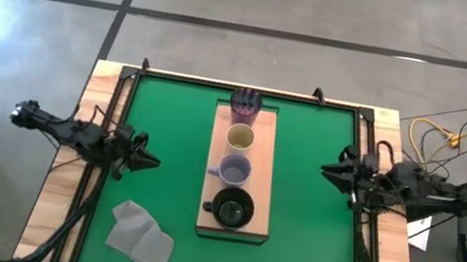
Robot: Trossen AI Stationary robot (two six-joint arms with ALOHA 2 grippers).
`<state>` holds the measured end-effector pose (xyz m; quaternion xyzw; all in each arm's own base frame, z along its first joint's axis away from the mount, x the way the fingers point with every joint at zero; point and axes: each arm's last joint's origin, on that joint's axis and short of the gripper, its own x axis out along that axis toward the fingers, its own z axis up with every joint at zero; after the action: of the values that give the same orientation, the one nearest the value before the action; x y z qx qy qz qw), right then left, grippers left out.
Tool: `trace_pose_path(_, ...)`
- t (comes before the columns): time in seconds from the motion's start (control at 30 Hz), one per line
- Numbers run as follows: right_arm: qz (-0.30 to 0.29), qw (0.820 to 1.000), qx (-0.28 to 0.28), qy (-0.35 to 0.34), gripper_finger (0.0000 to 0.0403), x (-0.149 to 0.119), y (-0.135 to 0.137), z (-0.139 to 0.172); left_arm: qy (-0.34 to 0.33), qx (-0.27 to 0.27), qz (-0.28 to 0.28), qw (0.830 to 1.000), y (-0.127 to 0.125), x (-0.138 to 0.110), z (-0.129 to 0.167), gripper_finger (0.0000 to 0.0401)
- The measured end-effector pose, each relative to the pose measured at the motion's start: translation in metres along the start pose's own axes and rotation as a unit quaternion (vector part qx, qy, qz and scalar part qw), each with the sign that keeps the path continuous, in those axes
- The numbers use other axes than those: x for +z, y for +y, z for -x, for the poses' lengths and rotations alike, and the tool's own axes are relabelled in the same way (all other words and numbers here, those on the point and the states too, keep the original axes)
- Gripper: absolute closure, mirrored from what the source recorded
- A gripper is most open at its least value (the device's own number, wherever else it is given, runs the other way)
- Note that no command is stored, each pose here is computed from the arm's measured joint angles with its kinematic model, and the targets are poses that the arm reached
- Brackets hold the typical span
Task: Stack small to large cups/mugs on shelf
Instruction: Return to Home Position
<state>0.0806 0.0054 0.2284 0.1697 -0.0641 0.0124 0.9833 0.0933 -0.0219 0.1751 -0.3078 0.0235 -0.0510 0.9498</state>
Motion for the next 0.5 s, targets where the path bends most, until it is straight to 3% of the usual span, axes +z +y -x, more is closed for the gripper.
trace_pose_path(0.4,-0.009,0.999,-0.016,0.03,0.0319,-0.056,-0.019,-0.009,0.023,0.015,0.017,0.999,0.004,-0.007,-0.004,0.0364)
trace_pose_path(0.5,-0.006,0.999,-0.025,0.044,0.0319,-0.058,-0.02,-0.009,0.024,0.016,0.016,0.999,0.005,-0.008,-0.004,0.0364)
